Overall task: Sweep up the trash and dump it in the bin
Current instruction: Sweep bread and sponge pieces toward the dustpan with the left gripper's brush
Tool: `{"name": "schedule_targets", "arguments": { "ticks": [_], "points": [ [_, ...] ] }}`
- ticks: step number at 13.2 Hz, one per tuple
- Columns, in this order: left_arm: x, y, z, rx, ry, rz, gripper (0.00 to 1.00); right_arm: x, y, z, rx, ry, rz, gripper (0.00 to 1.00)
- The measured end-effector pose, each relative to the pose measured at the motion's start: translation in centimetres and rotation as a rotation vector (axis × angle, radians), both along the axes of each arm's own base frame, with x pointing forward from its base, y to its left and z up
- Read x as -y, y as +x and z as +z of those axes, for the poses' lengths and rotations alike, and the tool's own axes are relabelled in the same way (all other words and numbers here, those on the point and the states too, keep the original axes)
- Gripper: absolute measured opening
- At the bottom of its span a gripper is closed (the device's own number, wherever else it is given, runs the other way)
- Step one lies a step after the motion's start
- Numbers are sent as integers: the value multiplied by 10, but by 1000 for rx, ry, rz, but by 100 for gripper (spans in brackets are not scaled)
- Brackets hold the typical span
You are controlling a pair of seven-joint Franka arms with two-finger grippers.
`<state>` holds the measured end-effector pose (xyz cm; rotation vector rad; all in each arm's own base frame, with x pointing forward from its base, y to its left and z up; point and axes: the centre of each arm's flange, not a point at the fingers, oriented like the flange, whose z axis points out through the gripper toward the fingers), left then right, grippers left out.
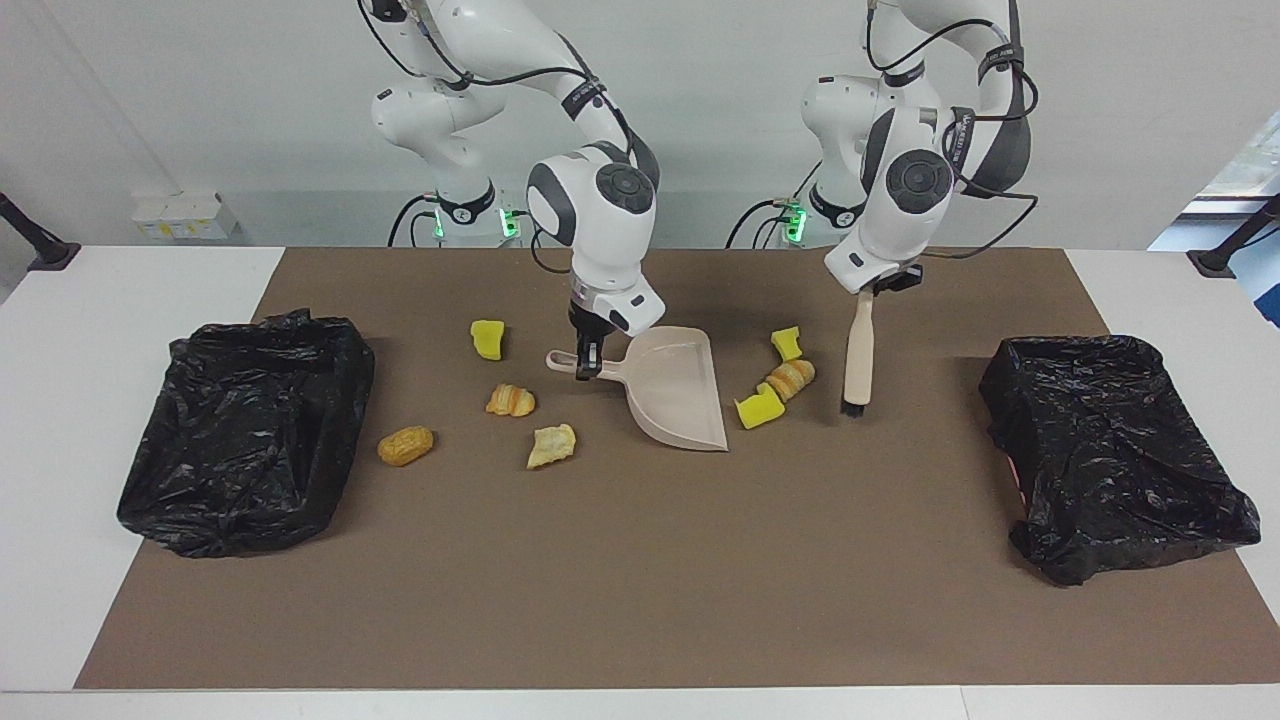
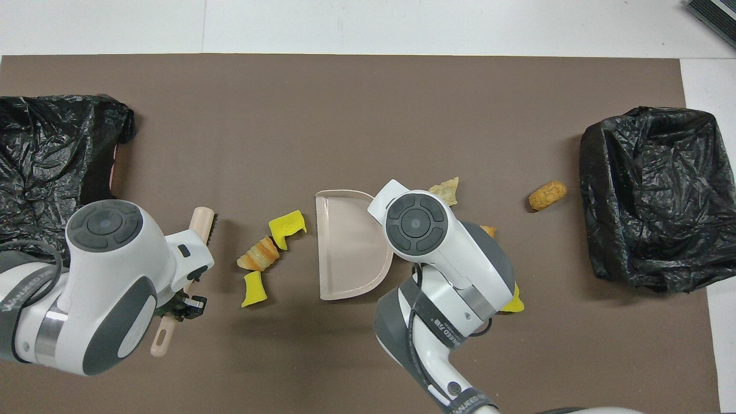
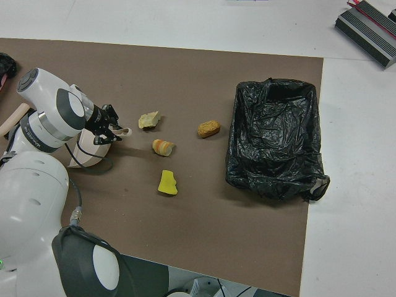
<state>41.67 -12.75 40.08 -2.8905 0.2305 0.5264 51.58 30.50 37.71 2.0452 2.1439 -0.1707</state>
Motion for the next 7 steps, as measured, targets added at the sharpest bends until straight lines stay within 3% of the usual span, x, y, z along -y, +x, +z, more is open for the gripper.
{"name": "schedule_targets", "arguments": {
  "ticks": [2, 7],
  "points": [
    [0, -18, -11, 33, 57, 163, 27, 0, 0, 0, 0, 0, 0, 31],
    [64, -37, -36, 85, -11, 300, 27, 0, 0, -1, 0, 0, 1, 31]
  ]
}}
